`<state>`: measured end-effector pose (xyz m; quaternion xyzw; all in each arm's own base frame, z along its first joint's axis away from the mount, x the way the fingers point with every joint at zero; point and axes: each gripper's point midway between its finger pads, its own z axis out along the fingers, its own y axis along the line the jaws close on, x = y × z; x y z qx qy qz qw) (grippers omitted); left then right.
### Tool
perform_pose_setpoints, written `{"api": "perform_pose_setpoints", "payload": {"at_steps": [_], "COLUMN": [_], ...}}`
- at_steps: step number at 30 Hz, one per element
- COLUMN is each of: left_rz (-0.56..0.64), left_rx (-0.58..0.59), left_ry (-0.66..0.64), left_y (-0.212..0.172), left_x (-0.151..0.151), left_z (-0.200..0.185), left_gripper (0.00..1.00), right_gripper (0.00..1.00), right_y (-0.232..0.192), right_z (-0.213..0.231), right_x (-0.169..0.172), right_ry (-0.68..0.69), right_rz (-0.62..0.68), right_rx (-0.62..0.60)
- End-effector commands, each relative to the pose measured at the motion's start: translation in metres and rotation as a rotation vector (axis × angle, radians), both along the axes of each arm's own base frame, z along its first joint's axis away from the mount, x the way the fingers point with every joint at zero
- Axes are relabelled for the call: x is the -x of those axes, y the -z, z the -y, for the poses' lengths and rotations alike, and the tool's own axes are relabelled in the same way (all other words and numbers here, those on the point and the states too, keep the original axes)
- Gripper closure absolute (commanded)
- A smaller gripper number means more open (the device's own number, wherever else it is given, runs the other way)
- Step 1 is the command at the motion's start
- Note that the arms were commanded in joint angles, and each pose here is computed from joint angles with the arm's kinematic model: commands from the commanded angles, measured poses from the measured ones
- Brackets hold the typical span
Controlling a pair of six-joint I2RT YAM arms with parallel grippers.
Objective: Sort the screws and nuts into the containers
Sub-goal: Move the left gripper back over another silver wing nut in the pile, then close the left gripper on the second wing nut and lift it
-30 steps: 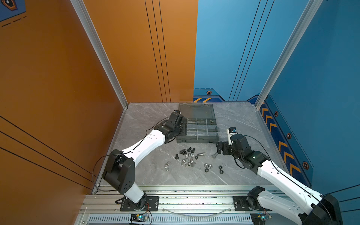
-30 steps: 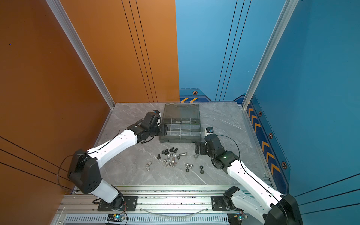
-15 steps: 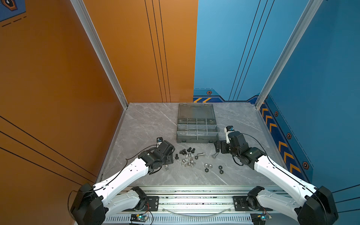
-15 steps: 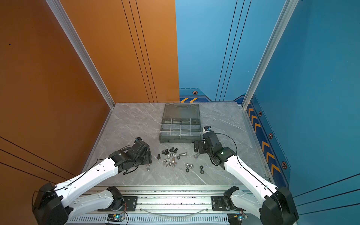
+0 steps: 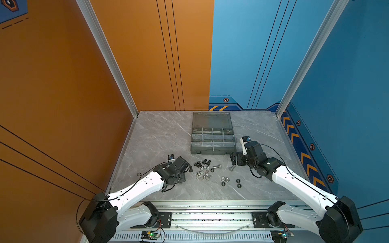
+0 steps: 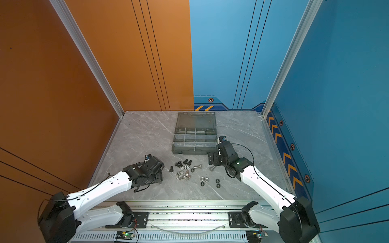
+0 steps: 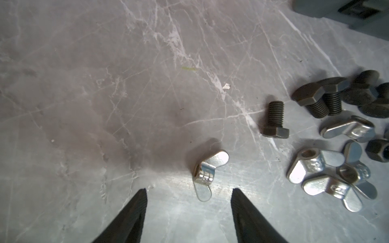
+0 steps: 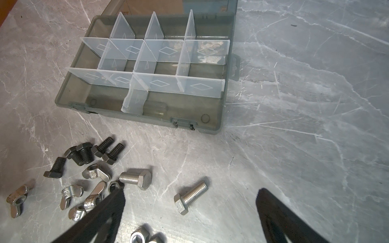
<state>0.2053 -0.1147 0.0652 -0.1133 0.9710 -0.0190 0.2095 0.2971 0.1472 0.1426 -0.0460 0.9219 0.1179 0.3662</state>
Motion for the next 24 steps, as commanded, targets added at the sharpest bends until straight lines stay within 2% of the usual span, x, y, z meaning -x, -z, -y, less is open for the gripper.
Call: {"api": "perform_pose_setpoints", "payload": {"at_steps": [1,4,24], "left_rz": [-0.024,-0.023,-0.066], "left_rx": [-0.038,-0.053,-0.112], "left_ry": [0.004,0.011,0.109], "left_y": [0.007,0.008,0.031], "left_x": [0.007,0.006,-0.007], "left_z": [-0.005,-0.004,0.016], "left_gripper": [0.38,0.41,0.43], "right_gripper": [0.00,0.00,0.00], "right_y": [-0.009,-0.007,-0.006], "right_z": [-0.006,-0.006,-0.009], "right_x": [-0.005,-0.005,-0.005], "right_ry": [-0.005,-0.003,-0.009], "right_rz": [0.014,0.009,0.010], "right_rx": [-0.025,-0.024,-0.021]}}
